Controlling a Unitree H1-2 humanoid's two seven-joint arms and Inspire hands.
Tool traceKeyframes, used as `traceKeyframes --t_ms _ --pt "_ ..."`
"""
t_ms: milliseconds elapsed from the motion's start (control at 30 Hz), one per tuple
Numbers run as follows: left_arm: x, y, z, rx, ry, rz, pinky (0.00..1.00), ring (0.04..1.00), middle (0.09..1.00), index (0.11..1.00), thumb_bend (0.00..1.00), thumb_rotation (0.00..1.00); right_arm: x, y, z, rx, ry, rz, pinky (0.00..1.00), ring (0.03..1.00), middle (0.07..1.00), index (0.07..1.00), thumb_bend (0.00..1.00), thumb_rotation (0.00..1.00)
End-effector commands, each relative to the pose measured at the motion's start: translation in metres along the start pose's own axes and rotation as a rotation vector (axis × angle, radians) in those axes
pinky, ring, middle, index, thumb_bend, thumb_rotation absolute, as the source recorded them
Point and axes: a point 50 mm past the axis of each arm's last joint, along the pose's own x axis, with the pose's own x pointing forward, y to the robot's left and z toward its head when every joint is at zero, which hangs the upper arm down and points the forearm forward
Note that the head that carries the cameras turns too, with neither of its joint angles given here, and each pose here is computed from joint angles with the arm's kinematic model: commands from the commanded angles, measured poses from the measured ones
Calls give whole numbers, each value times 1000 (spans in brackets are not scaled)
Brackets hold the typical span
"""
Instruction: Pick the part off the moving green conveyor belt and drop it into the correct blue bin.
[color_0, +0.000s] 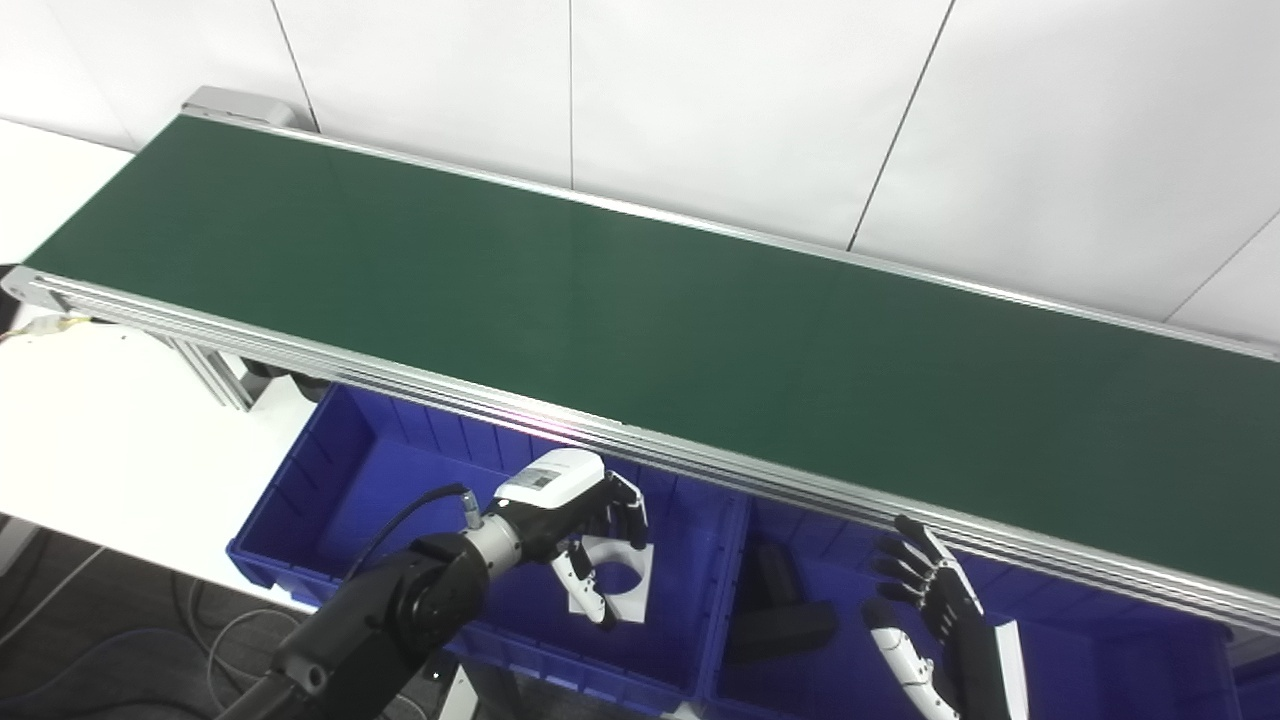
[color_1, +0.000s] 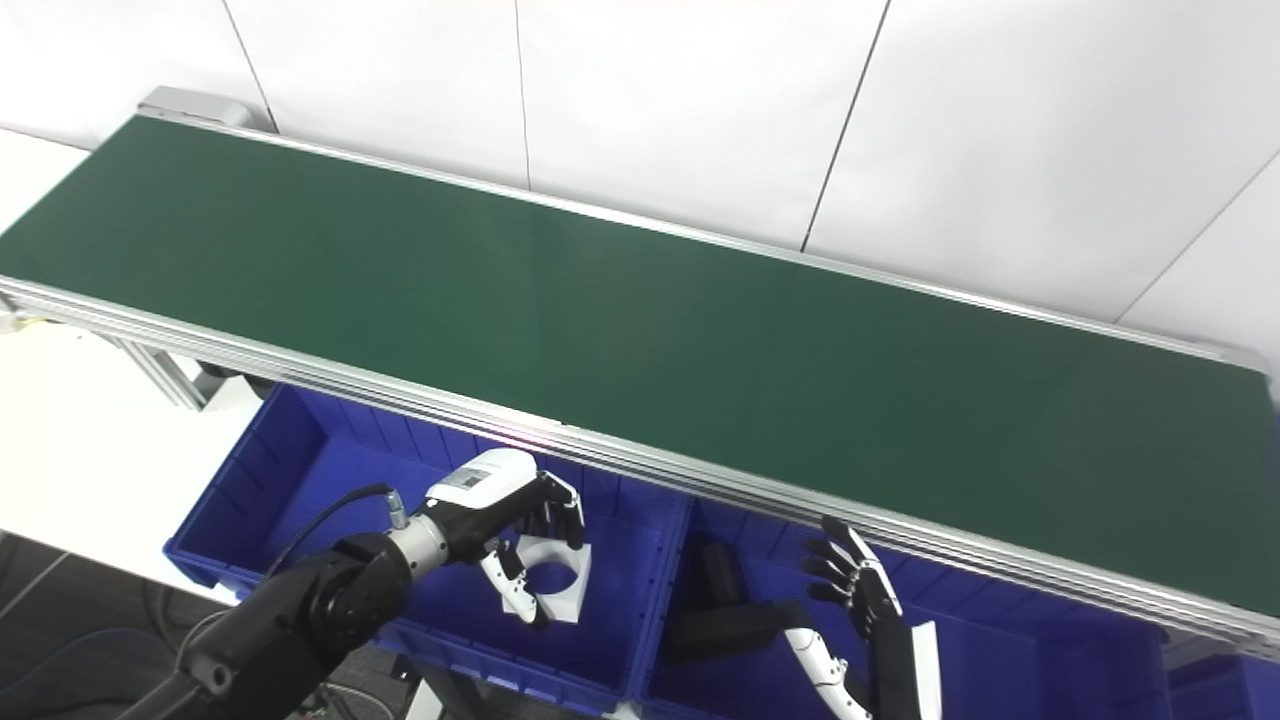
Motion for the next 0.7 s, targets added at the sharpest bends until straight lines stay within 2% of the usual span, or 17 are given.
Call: traceKeyframes --t_ms 0,200,433,467,500,533,600,667 --pt "7 15 4 25 -42 59 433 420 479 526 501 0 6 -2 12 2 -83 -10 660 733 779 851 637 646" --pt "6 16 2 34 -35 66 423 424 483 524 502 0 7 -1 12 -1 -84 -7 659 730 777 850 632 646" --pt "-1 22 4 66 2 67 503 443 510 517 502 0 6 -1 11 1 -80 -9 662 733 779 850 637 642" --pt "-2 24 5 69 8 63 547 544 516 502 510 0 6 -1 11 1 -80 -9 662 733 779 850 633 641" --pt "-3 26 6 72 14 57 599 631 652 500 514 30 6 -1 11 1 -80 -9 661 733 779 850 632 638" --pt "-4 27 6 75 19 54 643 694 739 587 601 43 6 -1 11 1 -79 -9 661 734 780 851 633 638" --pt "-5 30 7 82 24 45 678 744 798 728 745 71 6 0 11 -1 -79 -9 658 733 779 851 635 642" --pt "-6 33 8 92 29 32 691 765 820 769 794 107 6 0 11 -3 -78 -9 656 733 778 851 635 643"
